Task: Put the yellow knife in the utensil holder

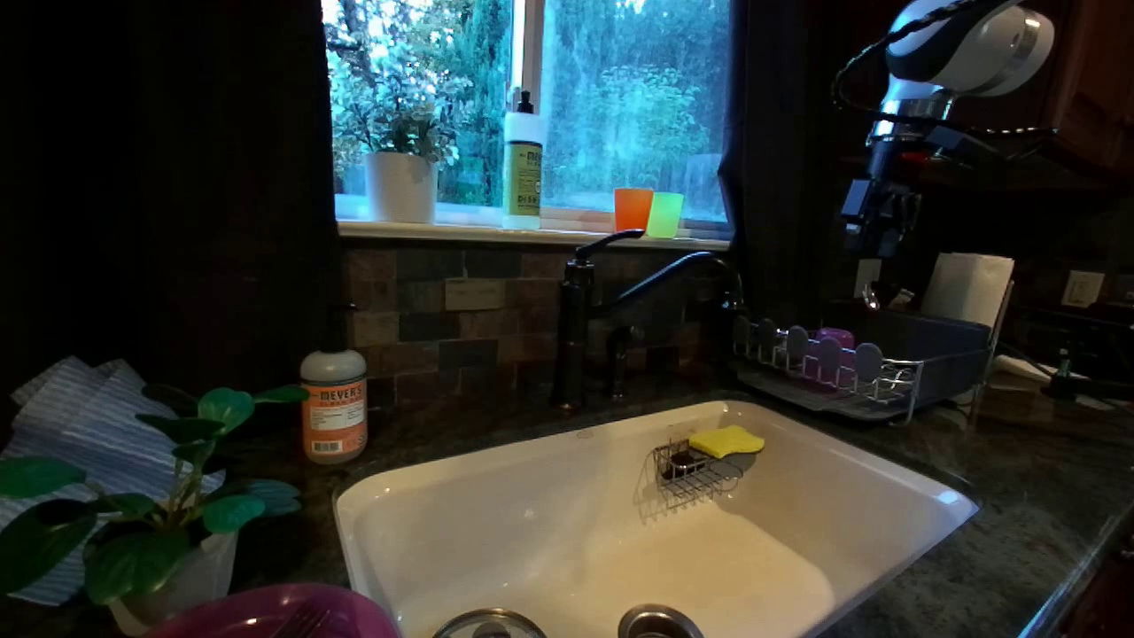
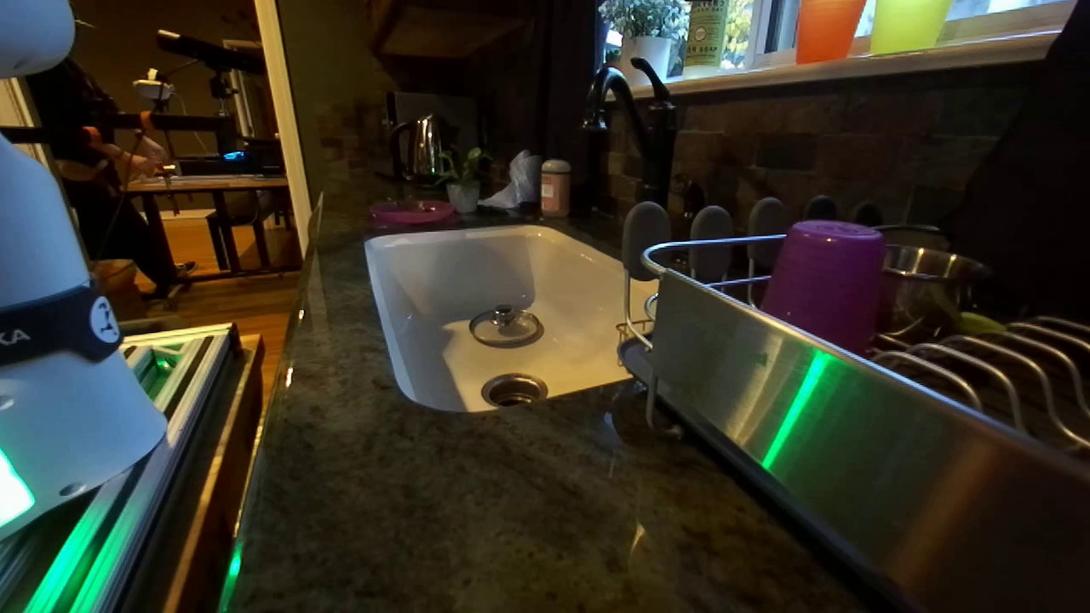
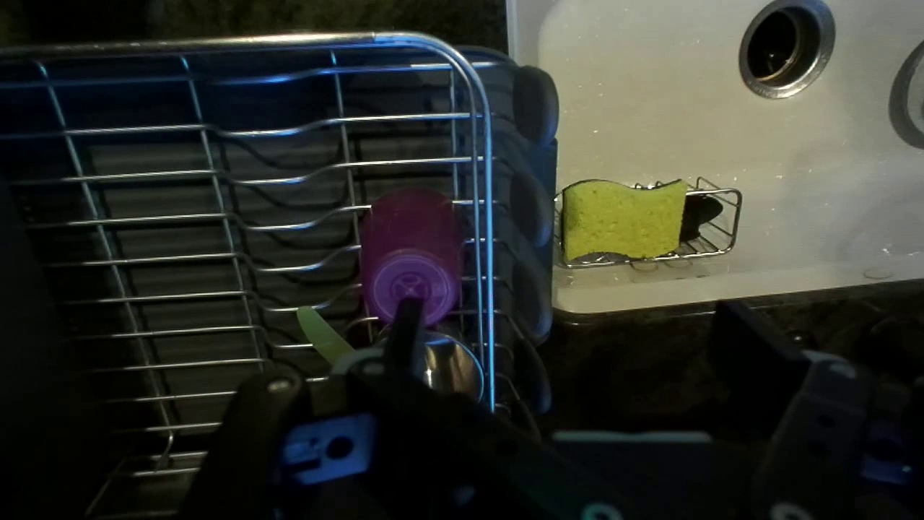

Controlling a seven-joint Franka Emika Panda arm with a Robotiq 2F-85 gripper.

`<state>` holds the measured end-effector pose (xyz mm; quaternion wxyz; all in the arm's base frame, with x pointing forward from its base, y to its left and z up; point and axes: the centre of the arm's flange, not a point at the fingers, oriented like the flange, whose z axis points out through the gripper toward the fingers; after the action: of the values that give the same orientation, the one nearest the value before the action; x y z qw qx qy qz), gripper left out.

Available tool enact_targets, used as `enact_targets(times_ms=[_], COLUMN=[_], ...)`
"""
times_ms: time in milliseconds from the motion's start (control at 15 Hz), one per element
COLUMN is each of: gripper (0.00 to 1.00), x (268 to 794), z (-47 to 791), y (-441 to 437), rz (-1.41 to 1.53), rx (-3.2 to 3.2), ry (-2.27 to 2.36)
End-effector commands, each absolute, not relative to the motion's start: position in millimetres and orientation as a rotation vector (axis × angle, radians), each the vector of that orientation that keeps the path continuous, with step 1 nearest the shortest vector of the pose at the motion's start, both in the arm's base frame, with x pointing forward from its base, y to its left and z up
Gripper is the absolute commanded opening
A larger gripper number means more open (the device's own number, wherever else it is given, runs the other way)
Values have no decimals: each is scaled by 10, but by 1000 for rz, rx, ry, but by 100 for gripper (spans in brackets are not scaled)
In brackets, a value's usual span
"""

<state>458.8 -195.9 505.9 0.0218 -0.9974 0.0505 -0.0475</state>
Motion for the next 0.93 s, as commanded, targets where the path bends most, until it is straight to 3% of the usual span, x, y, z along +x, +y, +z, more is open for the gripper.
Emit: enact_targets(times_ms=[0,533,867], gripper=[100,100,100], x=[4589,4638,4717], z=[5059,5020,4730], y=[-1959,-2055,-2400], rz=[-147,-187,-34], rx=[-3090,-3092,-3086], ry=[157,83,-121])
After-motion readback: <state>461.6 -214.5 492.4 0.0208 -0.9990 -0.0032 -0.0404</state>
